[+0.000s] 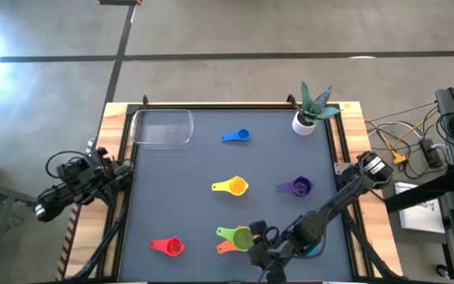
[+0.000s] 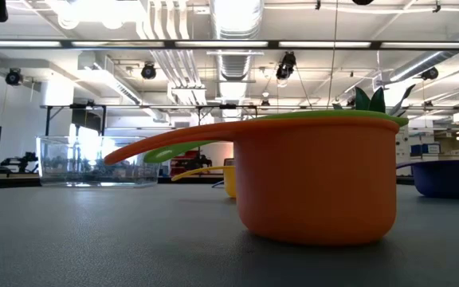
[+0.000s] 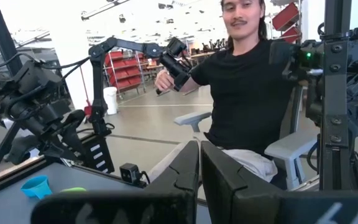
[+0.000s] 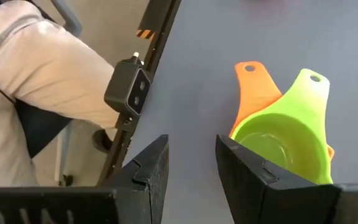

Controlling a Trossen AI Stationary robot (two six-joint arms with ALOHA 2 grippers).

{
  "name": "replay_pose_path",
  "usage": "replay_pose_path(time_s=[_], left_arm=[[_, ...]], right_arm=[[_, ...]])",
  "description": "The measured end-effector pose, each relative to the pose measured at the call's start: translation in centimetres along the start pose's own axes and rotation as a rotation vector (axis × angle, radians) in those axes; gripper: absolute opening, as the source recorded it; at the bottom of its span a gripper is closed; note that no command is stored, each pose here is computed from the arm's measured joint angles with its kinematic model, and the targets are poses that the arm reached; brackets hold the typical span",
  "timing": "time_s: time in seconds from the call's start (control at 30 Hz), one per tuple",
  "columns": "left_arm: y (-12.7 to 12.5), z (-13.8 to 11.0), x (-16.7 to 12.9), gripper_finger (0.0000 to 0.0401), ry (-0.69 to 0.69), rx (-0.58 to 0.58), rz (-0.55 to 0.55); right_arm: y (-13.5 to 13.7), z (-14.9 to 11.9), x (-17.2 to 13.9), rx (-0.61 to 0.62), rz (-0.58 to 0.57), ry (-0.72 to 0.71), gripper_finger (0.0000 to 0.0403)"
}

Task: Nest measuring cups in basket
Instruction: Stack the green measuring cup on top of the orange measuring cup

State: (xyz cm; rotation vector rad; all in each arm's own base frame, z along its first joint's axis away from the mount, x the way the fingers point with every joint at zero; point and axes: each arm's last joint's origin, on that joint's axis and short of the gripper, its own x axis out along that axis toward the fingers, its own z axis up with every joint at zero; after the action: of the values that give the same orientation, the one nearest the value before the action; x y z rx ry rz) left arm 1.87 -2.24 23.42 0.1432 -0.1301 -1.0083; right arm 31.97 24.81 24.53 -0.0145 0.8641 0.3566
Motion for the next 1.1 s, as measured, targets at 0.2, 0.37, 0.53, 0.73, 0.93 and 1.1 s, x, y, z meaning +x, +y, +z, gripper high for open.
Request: replay_pose_path(time_s=[0.2, 0.37, 0.53, 0.73, 0.93, 1.1], left_arm=[[0.0, 0.0, 0.0, 0.0, 0.0, 0.064, 0.0], [0.0, 0.0, 0.0, 0.0, 0.0, 0.089, 0.0], [0.0, 0.0, 0.0, 0.0, -0.002, 0.317, 0.001], [0.2, 0.2, 0.0, 0.0, -0.08, 0.574, 0.048], [3.8, -0.6, -0.3, 0.0, -0.278, 0.315, 0.37], [7.1, -3.4, -1.5, 0.0, -0.482, -0.288, 0.891]], right_arm=[[0.2, 0.0, 0.0, -0.028, -0.002, -0.007, 0.012], [0.4, 0.1, 0.0, -0.055, -0.01, -0.033, 0.012], [0.3, 0.2, 0.0, -0.082, -0.032, -0.045, 0.012], [0.3, 0.3, 0.0, -0.12, -0.041, -0.059, 0.012], [0.3, 0.3, 0.0, -0.123, -0.057, -0.062, 0.0119], [0.2, 0.4, 0.0, -0.116, -0.058, -0.063, 0.0116]])
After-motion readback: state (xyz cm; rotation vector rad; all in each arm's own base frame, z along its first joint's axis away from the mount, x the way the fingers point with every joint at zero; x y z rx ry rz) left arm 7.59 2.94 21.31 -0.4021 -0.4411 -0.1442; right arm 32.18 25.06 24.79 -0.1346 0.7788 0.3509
